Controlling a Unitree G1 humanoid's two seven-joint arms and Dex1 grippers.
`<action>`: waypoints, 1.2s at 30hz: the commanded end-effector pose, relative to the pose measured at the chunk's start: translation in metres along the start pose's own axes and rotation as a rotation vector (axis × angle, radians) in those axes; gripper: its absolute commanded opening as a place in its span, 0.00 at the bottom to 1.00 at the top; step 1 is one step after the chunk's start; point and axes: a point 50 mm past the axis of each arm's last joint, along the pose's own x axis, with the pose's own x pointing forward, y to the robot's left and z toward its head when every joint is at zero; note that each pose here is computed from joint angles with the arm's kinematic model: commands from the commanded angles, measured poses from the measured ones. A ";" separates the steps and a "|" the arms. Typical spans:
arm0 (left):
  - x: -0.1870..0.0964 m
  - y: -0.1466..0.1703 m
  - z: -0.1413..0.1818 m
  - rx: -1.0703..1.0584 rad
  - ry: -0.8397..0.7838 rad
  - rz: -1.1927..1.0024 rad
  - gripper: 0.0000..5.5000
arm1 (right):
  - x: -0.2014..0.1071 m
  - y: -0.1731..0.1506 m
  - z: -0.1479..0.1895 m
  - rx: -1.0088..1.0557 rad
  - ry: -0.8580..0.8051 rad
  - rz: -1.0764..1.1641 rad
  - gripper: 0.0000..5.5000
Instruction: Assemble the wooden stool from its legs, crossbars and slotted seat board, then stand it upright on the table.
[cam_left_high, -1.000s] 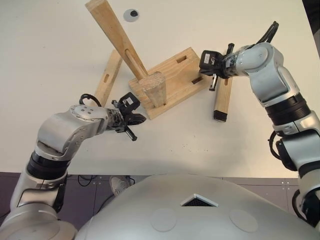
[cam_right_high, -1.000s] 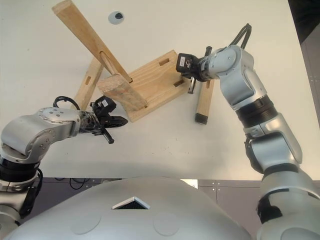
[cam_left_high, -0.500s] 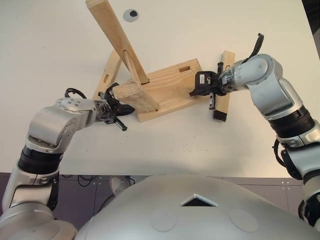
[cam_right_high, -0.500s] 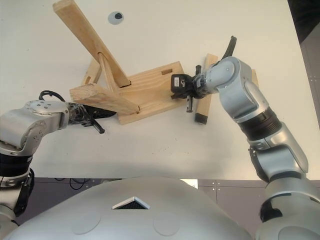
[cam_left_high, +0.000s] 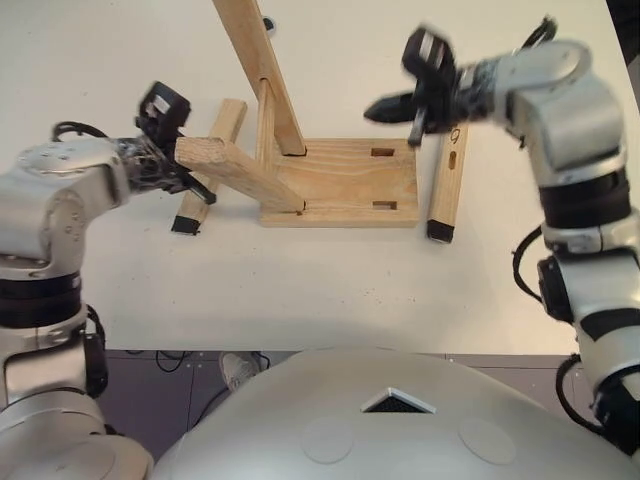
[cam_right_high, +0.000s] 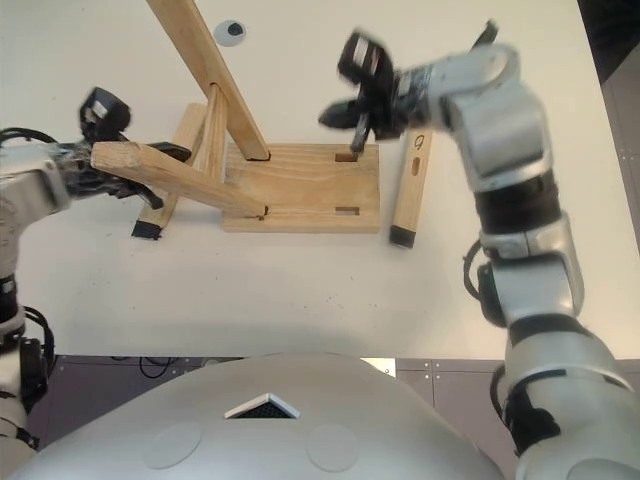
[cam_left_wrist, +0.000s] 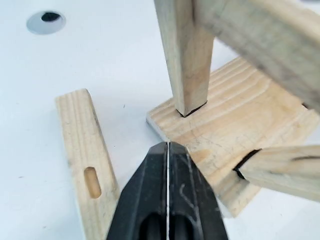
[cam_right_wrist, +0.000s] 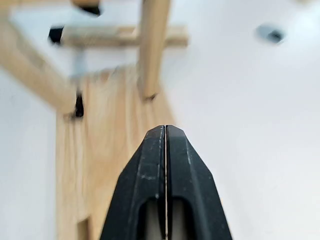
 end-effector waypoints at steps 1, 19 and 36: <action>-0.014 -0.022 -0.013 0.059 0.123 -0.142 0.00 | 0.018 -0.024 -0.024 0.014 0.090 -0.159 0.00; 0.052 -0.071 -0.071 0.046 0.276 -0.239 0.00 | 0.018 0.000 -0.088 -0.088 0.347 0.040 0.00; 0.136 -0.039 -0.011 0.002 0.022 -0.075 0.00 | 0.032 0.055 -0.085 0.010 0.252 0.042 0.00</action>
